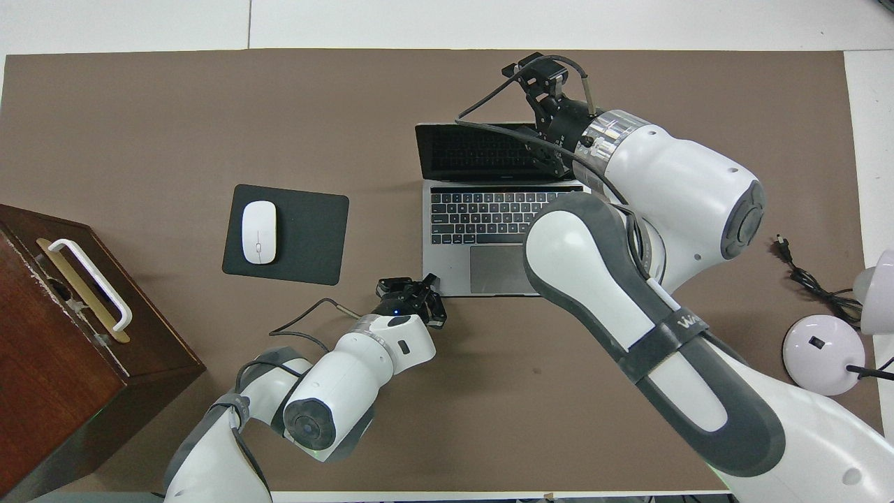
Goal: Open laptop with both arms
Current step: 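Push the lid open with the right gripper, sweeping it away from the robot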
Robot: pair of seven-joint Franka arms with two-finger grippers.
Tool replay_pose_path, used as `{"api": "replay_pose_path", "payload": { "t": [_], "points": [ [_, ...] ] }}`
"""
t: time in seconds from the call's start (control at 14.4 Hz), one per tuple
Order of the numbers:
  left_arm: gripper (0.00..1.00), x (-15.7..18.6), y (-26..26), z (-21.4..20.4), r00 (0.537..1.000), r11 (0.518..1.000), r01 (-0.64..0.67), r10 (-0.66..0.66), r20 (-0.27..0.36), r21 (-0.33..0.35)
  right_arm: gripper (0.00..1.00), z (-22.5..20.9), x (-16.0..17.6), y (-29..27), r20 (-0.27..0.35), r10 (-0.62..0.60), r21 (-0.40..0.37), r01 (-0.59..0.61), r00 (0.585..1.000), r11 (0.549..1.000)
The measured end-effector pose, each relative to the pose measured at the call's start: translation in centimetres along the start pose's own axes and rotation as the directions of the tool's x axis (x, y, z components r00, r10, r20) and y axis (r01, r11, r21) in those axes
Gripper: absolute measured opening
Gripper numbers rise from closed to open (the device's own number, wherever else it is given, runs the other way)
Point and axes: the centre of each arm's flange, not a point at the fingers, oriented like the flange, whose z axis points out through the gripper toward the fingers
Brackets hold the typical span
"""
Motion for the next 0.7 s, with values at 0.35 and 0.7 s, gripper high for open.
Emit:
{"api": "replay_pose_path", "payload": {
  "t": [0.35,0.7],
  "points": [
    [0.01,0.0,0.0,0.0,1.000,1.000,0.000,0.000,-0.001,0.000,1.00,-0.6,0.4,-2.5,0.065,0.013,-0.007,-0.012,0.998,1.000],
    [0.01,0.4,-0.8,0.3,0.999,0.999,0.036,-0.036,-0.008,0.017,1.00,-2.7,2.1,-6.0,0.140,0.019,-0.052,-0.012,0.990,0.999]
  ]
}}
